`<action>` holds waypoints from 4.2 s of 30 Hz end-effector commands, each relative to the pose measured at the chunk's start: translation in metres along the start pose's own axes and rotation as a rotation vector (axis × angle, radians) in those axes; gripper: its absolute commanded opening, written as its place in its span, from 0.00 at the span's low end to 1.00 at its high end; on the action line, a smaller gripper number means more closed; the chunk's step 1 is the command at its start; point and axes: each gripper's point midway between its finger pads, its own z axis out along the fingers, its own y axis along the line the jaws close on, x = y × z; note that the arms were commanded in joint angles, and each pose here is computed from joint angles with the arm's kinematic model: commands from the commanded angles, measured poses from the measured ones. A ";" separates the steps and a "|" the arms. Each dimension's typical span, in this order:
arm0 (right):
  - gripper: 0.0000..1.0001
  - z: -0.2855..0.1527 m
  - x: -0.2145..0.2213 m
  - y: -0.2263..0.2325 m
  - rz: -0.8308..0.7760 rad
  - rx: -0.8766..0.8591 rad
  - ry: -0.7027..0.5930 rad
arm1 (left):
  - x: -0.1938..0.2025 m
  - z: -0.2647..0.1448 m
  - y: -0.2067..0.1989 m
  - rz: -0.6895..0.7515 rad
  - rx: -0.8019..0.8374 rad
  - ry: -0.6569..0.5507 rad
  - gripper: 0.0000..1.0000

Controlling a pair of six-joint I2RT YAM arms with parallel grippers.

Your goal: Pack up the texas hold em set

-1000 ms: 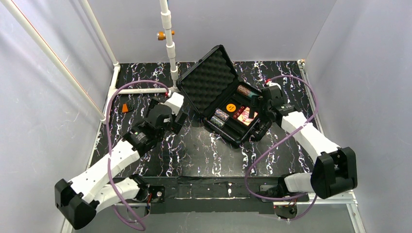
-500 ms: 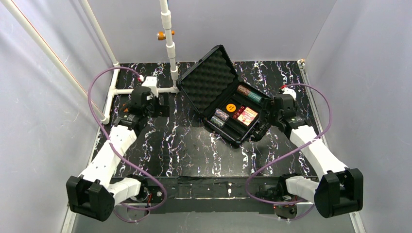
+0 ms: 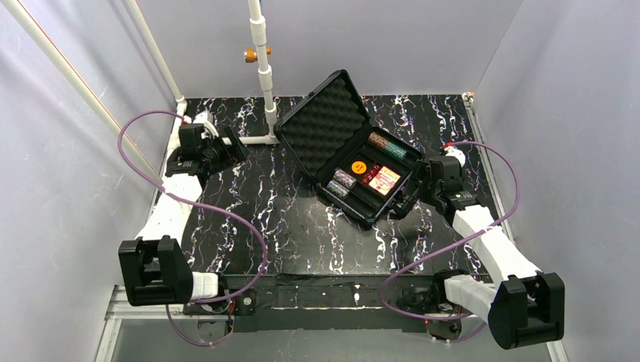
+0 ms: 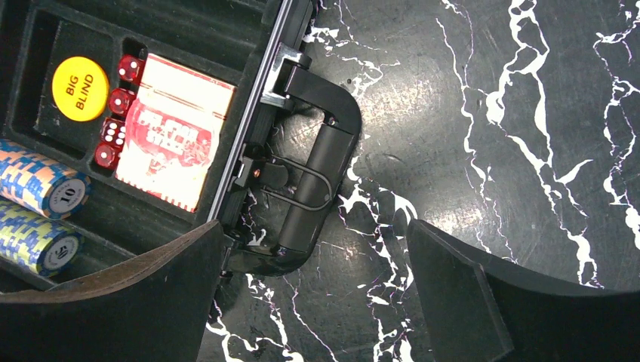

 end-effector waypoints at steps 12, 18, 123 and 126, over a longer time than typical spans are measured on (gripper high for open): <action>0.90 -0.015 -0.008 -0.021 0.076 0.128 -0.068 | -0.061 0.028 -0.011 -0.081 0.059 -0.104 0.74; 0.90 -0.016 -0.007 -0.025 0.077 0.147 -0.078 | -0.066 0.050 -0.011 -0.104 0.073 -0.080 0.71; 0.69 -0.004 -0.001 -0.069 0.439 0.137 0.133 | 0.104 0.016 -0.323 0.501 0.675 0.299 0.61; 0.68 0.000 0.015 -0.069 0.445 0.131 0.164 | 0.117 0.020 -0.333 0.525 0.676 0.319 0.60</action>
